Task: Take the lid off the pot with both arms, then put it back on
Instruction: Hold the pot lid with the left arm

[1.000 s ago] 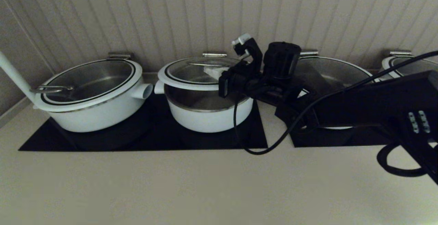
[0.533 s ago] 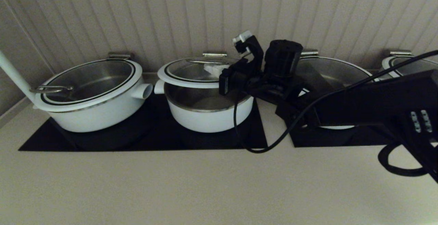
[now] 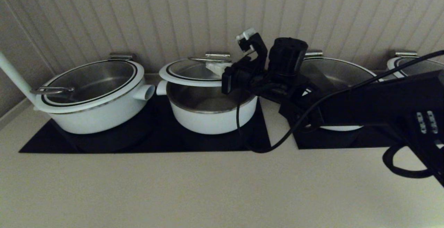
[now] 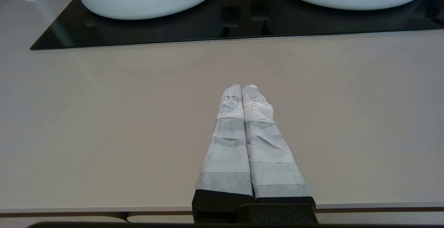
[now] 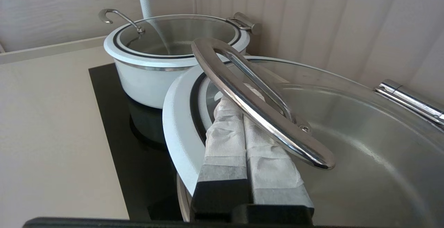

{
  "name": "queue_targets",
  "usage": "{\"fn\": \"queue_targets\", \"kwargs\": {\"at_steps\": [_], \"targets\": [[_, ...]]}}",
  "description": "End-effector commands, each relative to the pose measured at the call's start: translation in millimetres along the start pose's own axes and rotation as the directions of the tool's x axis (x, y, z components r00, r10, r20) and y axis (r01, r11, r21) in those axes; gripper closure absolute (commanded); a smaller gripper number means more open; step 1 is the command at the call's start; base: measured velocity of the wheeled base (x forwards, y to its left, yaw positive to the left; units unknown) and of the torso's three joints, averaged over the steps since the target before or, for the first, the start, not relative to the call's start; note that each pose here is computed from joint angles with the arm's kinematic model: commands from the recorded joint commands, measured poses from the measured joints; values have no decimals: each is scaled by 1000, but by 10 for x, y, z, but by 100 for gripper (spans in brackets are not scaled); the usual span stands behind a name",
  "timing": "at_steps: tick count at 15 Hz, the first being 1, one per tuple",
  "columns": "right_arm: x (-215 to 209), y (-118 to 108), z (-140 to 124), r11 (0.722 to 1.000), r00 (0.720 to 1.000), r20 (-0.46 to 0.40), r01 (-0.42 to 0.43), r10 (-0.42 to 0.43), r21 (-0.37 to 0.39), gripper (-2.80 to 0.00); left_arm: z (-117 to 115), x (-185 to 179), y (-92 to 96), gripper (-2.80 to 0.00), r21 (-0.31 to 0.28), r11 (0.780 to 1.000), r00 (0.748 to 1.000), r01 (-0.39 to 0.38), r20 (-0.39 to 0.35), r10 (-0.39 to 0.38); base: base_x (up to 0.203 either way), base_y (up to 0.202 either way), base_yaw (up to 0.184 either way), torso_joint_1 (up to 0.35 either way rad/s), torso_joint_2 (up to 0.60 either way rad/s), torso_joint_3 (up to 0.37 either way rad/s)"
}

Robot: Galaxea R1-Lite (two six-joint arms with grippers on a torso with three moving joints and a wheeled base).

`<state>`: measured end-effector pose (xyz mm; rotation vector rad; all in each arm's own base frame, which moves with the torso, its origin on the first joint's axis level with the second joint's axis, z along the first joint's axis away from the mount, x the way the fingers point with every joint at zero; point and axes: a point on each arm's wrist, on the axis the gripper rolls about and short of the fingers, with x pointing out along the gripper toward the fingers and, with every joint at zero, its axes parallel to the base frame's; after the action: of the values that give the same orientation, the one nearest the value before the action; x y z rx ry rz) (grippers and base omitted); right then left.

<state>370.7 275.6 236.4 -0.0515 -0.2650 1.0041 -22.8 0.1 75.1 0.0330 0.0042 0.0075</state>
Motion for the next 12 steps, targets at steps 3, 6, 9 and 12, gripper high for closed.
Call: {"fn": "queue_targets", "kwargs": {"at_steps": [3,6,9,12], "targets": [[8,2,-3,1000,1000,5,-3,3,-2,0,13,-4,-3,0,30,999,1000,14,6,-14,0,0,0,0,0,0],[7,-1,-4,1000,1000,5,-2,2,-2,0,117,-35,-11,0,62,996,997,60,39,-63,0,0,0,0,0,0],[9,1,1,1000,1000,6,-4,4,-3,0,356,-55,-33,0,67,979,978,194,60,-198,0,0,0,0,0,0],[4,1,28,1000,1000,11,-4,4,-5,0,643,48,-27,0,55,975,976,215,12,-216,0,0,0,0,0,0]]}}
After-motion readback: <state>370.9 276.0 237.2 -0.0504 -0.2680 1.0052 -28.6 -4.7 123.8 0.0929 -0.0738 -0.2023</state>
